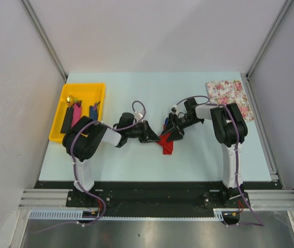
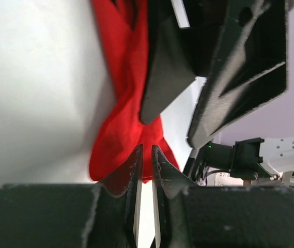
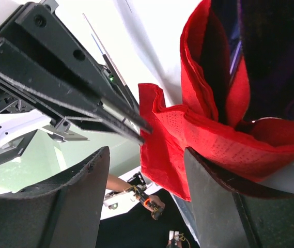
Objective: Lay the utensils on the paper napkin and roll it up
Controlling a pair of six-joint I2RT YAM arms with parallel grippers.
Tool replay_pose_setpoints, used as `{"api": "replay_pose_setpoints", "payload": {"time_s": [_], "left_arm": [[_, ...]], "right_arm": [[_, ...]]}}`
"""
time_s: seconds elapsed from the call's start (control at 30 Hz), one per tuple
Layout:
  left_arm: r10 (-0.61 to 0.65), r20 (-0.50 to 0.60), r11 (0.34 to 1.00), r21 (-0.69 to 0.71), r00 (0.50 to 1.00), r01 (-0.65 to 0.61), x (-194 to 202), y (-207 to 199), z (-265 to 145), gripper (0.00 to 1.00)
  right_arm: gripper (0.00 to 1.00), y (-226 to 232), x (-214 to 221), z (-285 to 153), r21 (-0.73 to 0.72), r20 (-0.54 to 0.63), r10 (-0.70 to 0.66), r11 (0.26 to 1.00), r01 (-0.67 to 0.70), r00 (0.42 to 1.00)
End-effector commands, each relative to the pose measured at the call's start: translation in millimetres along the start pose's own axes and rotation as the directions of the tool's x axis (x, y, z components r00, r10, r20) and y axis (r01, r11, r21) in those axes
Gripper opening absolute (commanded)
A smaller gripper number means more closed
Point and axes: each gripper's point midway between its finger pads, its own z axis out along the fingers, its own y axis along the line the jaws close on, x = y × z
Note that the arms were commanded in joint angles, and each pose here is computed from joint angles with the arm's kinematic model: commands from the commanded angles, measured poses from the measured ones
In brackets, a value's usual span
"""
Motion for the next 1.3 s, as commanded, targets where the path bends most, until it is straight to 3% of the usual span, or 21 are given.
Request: {"api": "replay_pose_setpoints", "payload": {"time_s": [0.0,0.17,0.43,0.6,0.7,0.9,1.1,1.27], "left_arm": [[0.065,0.019,0.992,0.104,0.998,-0.066,-11,-34,3,0.17],[0.069,0.007,0.989,0.134,0.998,-0.069,-10,-42,11,0.21],[-0.031,0.008,0.996,0.088,0.999,0.030,-6,-13,31,0.22],[-0.056,-0.008,0.997,-0.051,0.998,0.055,1,20,27,0.15],[-0.109,-0.035,0.971,-0.217,0.993,0.099,14,54,17,0.10],[-0.125,-0.049,0.963,-0.246,0.991,0.110,20,62,16,0.07],[-0.108,-0.054,0.961,-0.262,0.993,0.090,21,63,17,0.04],[-0.097,-0.058,0.961,-0.267,0.994,0.078,22,61,18,0.04]], "right_arm": [[0.66,-38,-7,18,0.136,0.017,-0.019,0.991,0.017,1.000],[0.68,-38,-6,18,0.136,0.019,-0.017,0.991,0.014,1.000],[0.68,-39,-5,18,0.134,0.017,-0.012,0.991,0.010,1.000],[0.68,-37,-5,15,0.132,0.019,-0.019,0.991,0.017,1.000],[0.67,-31,-7,11,0.129,0.023,-0.042,0.991,0.039,0.999],[0.66,-4,-14,-2,0.104,0.042,-0.109,0.989,0.104,0.993],[0.54,42,-30,-26,0.050,0.115,-0.172,0.985,0.167,0.978],[0.30,35,-37,-29,0.095,0.147,-0.149,0.986,0.136,0.978]]}}
